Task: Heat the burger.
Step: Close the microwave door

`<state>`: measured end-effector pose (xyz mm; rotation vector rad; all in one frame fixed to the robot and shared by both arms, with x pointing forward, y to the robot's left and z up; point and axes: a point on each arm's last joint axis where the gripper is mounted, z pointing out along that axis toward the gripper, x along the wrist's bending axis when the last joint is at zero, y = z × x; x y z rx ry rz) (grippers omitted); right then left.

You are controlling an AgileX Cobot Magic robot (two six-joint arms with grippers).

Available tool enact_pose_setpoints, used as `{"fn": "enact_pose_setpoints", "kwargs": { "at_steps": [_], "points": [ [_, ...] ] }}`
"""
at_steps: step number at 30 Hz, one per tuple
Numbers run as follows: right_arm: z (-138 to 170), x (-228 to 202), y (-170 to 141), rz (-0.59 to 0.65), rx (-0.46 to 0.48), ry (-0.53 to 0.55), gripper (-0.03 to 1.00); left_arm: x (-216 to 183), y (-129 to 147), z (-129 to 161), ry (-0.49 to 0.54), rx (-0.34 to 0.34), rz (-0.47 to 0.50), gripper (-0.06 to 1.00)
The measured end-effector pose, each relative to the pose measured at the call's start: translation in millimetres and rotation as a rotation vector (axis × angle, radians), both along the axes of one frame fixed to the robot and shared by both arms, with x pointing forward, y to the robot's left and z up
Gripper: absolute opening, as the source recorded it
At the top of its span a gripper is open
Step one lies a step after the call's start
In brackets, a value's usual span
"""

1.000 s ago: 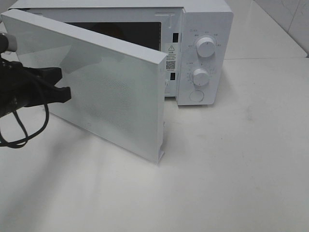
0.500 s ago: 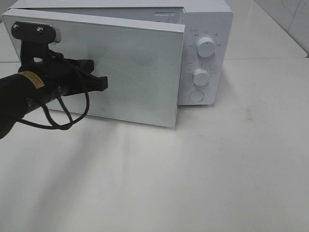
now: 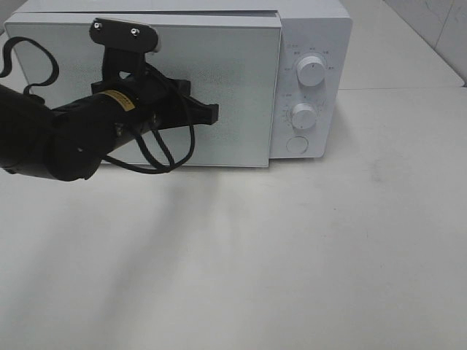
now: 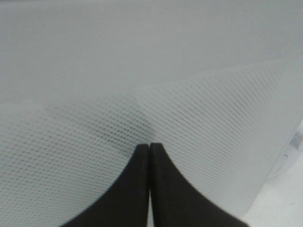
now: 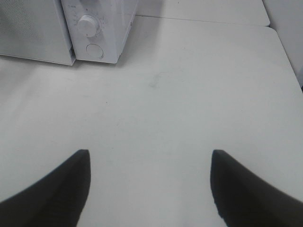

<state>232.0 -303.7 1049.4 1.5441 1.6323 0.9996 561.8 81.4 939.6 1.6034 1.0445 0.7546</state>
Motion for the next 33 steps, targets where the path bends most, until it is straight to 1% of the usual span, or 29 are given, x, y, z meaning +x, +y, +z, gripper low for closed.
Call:
{"fn": "enact_pose_setpoints", "kwargs": {
  "at_steps": [3,7,9,14,21,22,27,28,31,33],
  "points": [
    [0,0,0,0.000,0.000,0.000,0.70,4,-8,-3,0.023,0.006,-0.012,0.00],
    [0,0,0,0.000,0.000,0.000,0.70,10,-13,-3,0.026,0.004,-0.013,0.00],
    [0,0,0,0.000,0.000,0.000,0.70,13,-21,-5,0.049,0.010,-0.031,0.00],
    [0,0,0,0.000,0.000,0.000,0.70,16,-29,-7,0.066,0.021,-0.051,0.00],
    [0,0,0,0.000,0.000,0.000,0.70,24,-41,-12,0.079,0.020,-0.061,0.00],
    [0,0,0,0.000,0.000,0.000,0.70,25,-45,-13,0.090,0.029,-0.072,0.00],
    [0,0,0,0.000,0.000,0.000,0.70,27,-48,-15,0.109,0.052,-0.086,0.00],
    [0,0,0,0.000,0.000,0.000,0.70,26,-48,-14,0.127,0.056,-0.089,0.00],
    [0,0,0,0.000,0.000,0.000,0.70,26,-48,-13,0.140,0.055,-0.087,0.00],
    [0,0,0,0.000,0.000,0.000,0.70,25,-46,-8,0.169,0.047,-0.081,0.00]
  ]
}}
